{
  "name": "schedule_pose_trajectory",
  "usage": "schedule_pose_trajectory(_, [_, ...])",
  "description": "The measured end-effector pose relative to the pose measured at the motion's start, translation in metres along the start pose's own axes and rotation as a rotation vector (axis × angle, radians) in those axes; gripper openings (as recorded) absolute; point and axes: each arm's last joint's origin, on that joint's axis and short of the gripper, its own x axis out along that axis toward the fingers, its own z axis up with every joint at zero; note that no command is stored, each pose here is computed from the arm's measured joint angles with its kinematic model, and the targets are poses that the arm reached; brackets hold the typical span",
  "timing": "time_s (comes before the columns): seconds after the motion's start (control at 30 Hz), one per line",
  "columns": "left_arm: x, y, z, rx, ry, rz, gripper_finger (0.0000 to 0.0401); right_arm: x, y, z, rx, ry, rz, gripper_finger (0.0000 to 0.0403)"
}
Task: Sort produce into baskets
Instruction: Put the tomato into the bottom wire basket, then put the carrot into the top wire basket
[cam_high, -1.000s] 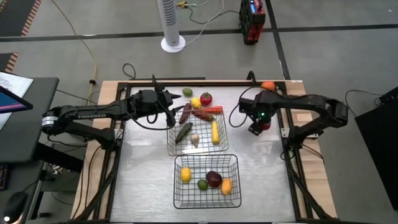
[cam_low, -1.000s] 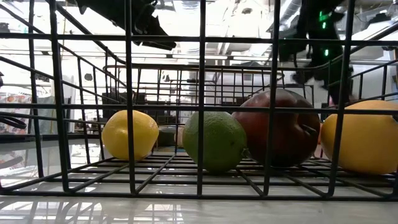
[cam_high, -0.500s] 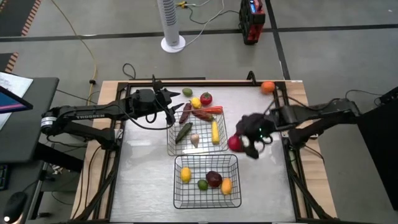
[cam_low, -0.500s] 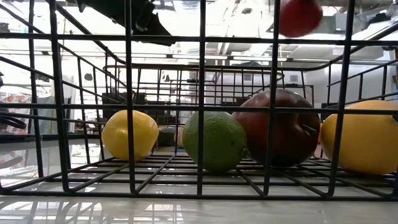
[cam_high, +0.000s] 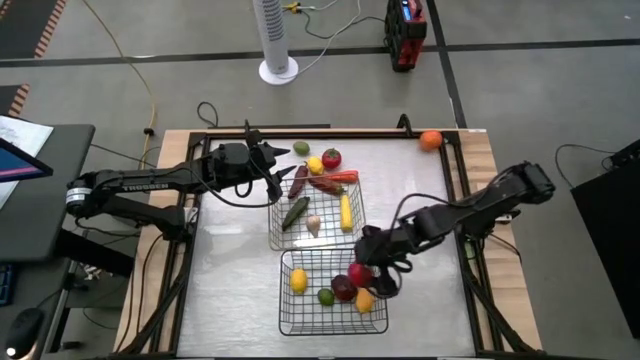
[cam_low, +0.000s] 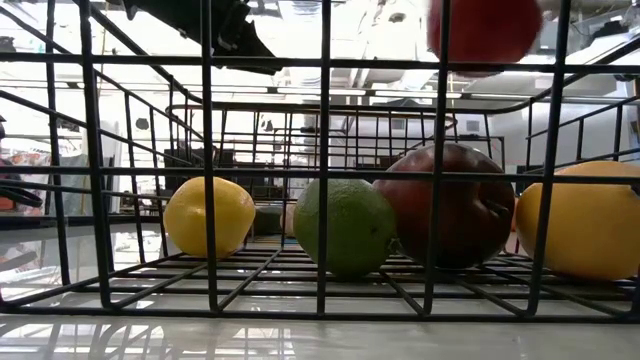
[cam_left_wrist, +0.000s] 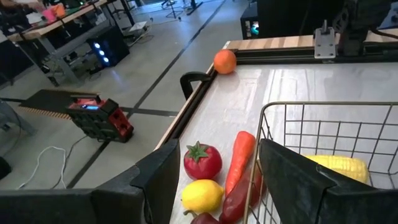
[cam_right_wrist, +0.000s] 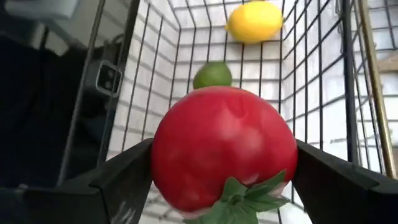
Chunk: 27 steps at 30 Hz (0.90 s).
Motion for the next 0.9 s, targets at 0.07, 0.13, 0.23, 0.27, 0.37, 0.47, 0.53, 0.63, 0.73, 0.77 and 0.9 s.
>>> schedule_pose_trajectory(0.07, [0.000,0.000,0.000,0.000,0.000,-0.001,0.0208,0.002,0.002,0.004,0.003,-0.010,0.026,0.0378])
schedule_pose_trajectory(0.13, [0.000,0.000,0.000,0.001,0.004,-0.001,0.0208,0.005,0.004,0.005,0.006,-0.010,0.053,0.0391])
schedule_pose_trajectory(0.23, [0.000,0.000,-0.001,0.003,0.010,-0.003,0.0208,0.006,0.004,0.003,0.017,0.010,0.058,0.0396])
schedule_pose_trajectory(0.27, [0.000,0.000,-0.001,0.003,0.012,-0.003,0.0208,0.006,0.003,0.004,0.023,0.011,0.056,0.0395])
schedule_pose_trajectory(0.37, [0.000,0.000,-0.001,0.004,0.014,-0.003,0.0208,0.003,0.003,0.003,0.027,0.009,0.055,0.0396])
schedule_pose_trajectory(0.47, [0.000,0.000,-0.001,0.004,0.014,-0.003,0.0208,-0.007,0.003,0.003,-0.010,-0.002,0.052,0.0399])
schedule_pose_trajectory(0.53, [0.000,0.000,-0.001,0.004,0.014,-0.003,0.0208,-0.020,0.000,0.001,-0.029,-0.016,-0.005,0.0396])
schedule_pose_trajectory(0.63, [0.000,0.000,-0.001,0.007,0.014,-0.002,0.0208,-0.046,-0.005,-0.003,-0.071,-0.074,-0.177,0.0388])
schedule_pose_trajectory(0.73, [0.000,0.001,-0.002,0.012,0.014,0.000,0.0208,-0.069,-0.014,-0.011,-0.072,-0.159,-0.311,0.0381])
schedule_pose_trajectory(0.77, [0.001,0.001,-0.002,0.020,0.009,-0.006,0.0208,-0.074,-0.020,-0.015,-0.059,-0.177,-0.331,0.0378])
schedule_pose_trajectory(0.9, [0.007,0.005,-0.014,0.021,-0.112,-0.049,0.0208,-0.079,-0.045,-0.037,0.000,-0.265,-0.390,0.0372])
